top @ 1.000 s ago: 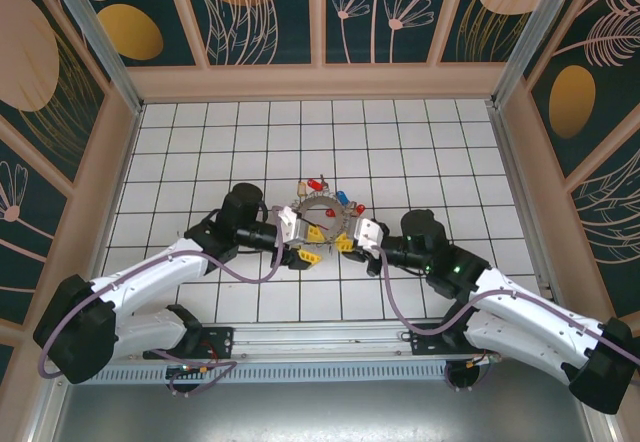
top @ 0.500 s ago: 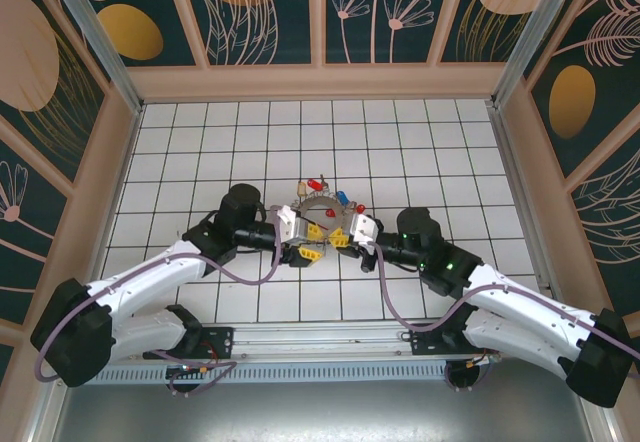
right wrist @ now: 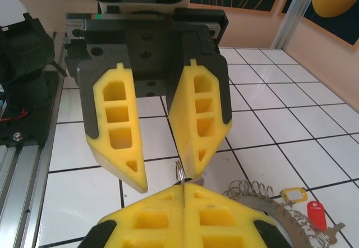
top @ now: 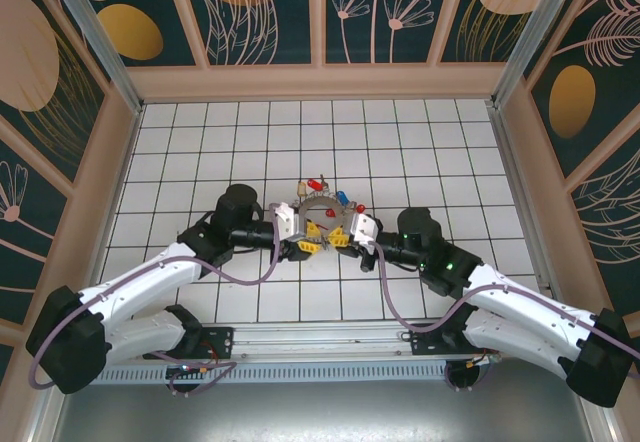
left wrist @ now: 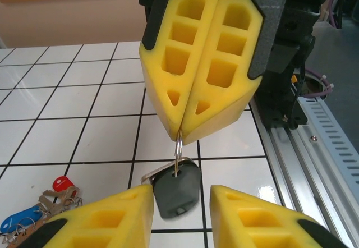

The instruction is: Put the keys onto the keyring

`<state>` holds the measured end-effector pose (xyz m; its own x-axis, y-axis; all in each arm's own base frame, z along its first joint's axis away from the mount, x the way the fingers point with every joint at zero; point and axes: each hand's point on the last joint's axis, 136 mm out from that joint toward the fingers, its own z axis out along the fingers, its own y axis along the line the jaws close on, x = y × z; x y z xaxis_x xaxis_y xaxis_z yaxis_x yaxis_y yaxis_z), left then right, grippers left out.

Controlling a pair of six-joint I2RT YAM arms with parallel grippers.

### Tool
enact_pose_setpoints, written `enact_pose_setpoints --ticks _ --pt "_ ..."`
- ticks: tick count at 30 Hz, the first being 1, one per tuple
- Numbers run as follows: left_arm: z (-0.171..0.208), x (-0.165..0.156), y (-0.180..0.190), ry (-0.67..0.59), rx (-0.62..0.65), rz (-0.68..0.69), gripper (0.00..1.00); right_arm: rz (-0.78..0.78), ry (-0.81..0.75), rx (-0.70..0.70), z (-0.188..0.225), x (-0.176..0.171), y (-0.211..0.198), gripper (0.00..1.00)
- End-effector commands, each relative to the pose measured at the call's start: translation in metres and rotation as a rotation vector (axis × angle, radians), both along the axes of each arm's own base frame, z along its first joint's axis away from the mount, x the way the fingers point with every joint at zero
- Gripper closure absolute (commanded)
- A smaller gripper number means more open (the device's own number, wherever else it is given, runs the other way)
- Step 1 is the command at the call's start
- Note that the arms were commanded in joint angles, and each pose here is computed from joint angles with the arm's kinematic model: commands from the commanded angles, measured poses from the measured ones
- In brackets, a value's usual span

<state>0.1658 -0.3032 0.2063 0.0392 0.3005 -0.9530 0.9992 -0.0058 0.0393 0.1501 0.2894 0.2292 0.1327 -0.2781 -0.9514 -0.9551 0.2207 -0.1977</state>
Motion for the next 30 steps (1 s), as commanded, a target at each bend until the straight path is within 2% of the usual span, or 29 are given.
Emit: enact_pose_setpoints --ticks 1,12,23,30 --pt "0.013 -0.004 -0.006 0.009 -0.029 -0.037 0.68 0.026 -0.007 0.04 0.007 -0.003 0.006 1.0" --pt "0.02 0.0 -0.003 -0.029 -0.051 -0.007 0.71 0.027 -0.005 0.038 0.004 -0.003 0.006 1.0" --pt "0.024 0.003 -0.001 -0.058 -0.053 0.019 0.82 0.03 0.009 0.028 -0.001 -0.004 0.006 1.0" --pt "0.02 0.001 -0.002 -0.045 -0.051 0.007 0.82 0.031 0.012 0.032 -0.002 -0.004 0.007 1.0"
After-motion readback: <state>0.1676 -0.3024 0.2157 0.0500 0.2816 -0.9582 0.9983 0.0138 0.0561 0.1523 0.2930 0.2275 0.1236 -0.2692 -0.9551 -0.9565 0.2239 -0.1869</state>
